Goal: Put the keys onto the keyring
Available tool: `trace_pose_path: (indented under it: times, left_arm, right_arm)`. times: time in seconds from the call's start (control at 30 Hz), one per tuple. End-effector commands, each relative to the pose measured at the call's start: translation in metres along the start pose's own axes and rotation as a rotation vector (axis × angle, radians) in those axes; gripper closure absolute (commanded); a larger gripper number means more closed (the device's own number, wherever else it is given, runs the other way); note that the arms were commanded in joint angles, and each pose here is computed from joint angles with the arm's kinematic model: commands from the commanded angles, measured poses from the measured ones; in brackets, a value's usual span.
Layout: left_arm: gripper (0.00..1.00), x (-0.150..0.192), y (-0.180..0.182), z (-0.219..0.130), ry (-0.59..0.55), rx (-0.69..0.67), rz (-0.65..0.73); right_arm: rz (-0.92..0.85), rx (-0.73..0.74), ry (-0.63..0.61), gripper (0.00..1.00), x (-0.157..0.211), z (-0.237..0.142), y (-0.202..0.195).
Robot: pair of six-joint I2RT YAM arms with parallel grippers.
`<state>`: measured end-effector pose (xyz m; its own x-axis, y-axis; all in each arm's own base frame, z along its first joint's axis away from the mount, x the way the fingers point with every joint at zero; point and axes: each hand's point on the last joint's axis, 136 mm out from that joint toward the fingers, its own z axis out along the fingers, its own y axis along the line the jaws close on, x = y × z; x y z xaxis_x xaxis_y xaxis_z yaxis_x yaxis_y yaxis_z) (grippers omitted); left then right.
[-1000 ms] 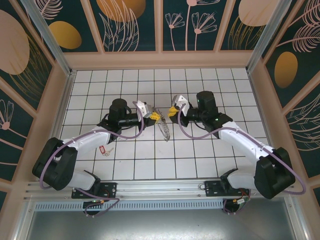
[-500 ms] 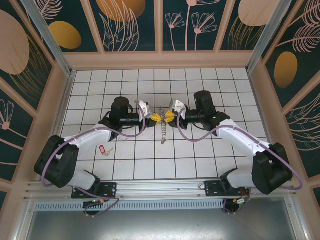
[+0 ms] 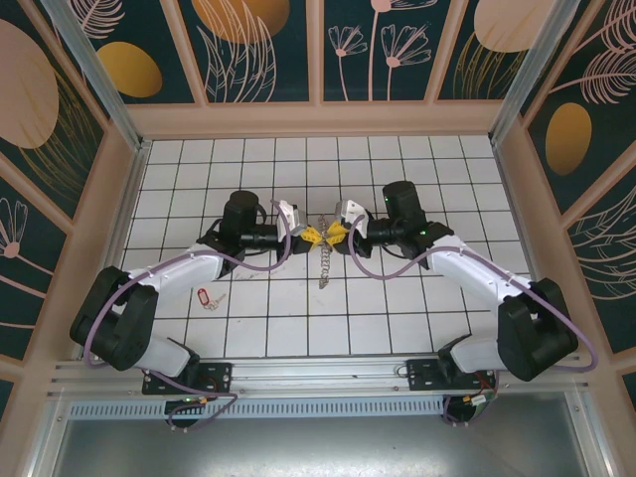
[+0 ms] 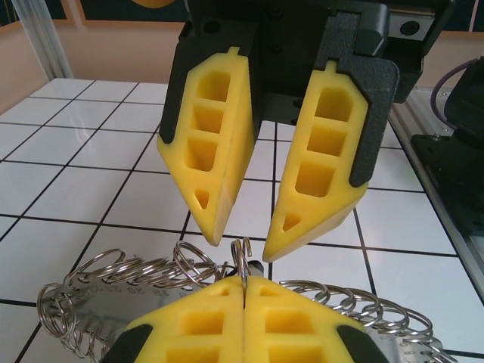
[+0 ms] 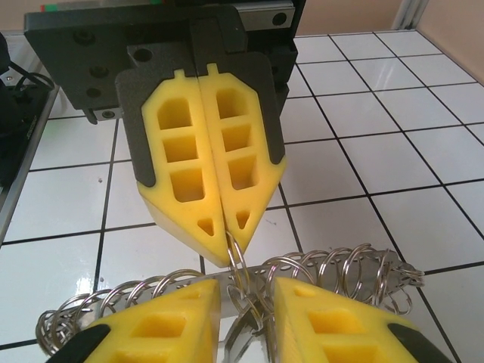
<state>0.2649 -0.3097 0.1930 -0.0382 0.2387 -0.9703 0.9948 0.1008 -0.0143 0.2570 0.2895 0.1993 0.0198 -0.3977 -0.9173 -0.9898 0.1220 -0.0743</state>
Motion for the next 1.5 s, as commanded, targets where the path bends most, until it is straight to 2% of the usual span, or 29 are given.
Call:
trace_pose_path:
  times: [0.0,0.23,0.33,0.6,0.67,0.97,1.4,1.47]
  left_arm:
    - [1.00,-0.018,-0.003,0.002,-0.036,0.034,0.059]
    - [1.00,-0.017,-0.002,0.003,-0.035,0.035,0.059]
    - [1.00,-0.017,-0.001,0.003,-0.034,0.031,0.060]
    - [1.00,-0.017,0.001,0.003,-0.030,0.013,0.066]
    - [0.99,-0.014,0.002,0.002,-0.012,0.004,0.068]
    - [0.83,0.007,0.007,0.004,0.140,0.019,0.077]
    - [0.82,0.007,0.009,0.006,0.163,0.034,0.076]
    - [0.84,-0.004,0.013,0.007,0.148,0.035,0.095]
  right_arm:
    - [-0.061,-0.014,-0.039,0.75,-0.014,0.004,-0.003]
    - [-0.046,-0.044,-0.054,0.77,-0.016,0.006,-0.001]
    - [-0.036,-0.058,-0.057,0.81,-0.017,0.008,0.000]
    - [-0.023,-0.046,-0.036,1.00,-0.016,0.008,-0.004]
    - [-0.031,-0.032,-0.022,1.00,-0.016,0.008,-0.006]
    - [-0.063,-0.016,0.063,1.00,-0.013,0.012,-0.004]
    - [-0.076,-0.019,0.074,1.00,-0.024,0.012,0.000]
    - [-0.078,-0.015,0.075,1.00,-0.025,0.012,0.000]
